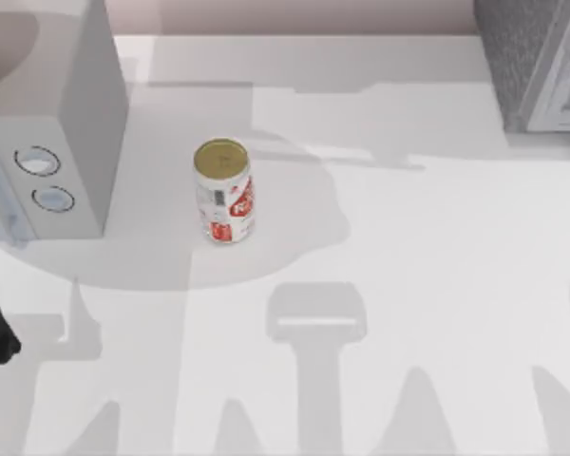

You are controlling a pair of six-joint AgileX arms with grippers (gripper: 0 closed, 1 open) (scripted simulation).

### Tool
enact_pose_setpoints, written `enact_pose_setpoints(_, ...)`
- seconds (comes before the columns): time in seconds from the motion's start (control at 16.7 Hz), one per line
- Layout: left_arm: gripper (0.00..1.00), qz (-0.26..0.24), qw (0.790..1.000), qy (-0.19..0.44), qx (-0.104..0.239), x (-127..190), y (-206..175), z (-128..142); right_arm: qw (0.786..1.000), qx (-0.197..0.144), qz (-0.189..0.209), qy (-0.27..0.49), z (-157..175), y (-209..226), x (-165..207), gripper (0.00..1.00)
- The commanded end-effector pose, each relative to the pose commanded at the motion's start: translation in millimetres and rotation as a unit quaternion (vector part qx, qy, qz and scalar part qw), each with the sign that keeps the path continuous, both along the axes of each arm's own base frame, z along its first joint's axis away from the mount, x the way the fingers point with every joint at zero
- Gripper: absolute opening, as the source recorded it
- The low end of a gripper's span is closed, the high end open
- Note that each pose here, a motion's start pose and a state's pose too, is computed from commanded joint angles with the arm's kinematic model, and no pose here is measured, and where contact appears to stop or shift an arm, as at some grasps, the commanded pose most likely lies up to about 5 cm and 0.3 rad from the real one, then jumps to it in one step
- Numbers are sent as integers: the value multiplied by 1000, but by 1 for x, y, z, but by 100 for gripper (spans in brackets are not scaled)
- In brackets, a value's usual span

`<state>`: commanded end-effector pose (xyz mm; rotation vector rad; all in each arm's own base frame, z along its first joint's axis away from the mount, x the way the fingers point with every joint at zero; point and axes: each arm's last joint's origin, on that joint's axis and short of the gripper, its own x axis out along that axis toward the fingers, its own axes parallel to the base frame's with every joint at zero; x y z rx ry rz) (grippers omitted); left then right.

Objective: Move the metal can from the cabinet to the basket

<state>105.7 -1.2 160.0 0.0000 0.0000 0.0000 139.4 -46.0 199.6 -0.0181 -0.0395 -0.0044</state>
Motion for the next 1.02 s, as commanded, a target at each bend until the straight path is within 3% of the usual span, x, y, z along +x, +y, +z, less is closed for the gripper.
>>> enact_pose_setpoints(0.3,100,0,1000,0,0,0,0,0,1000,-3,0,1,4,-65,25,100)
enact_pose_setpoints(0.6,100,0,1000,0,0,0,0,0,1000,3,1,13,-21,-130,24,100)
enact_pose_setpoints(1.02,100,0,1000,0,0,0,0,0,1000,9,3,19,-39,-155,14,100)
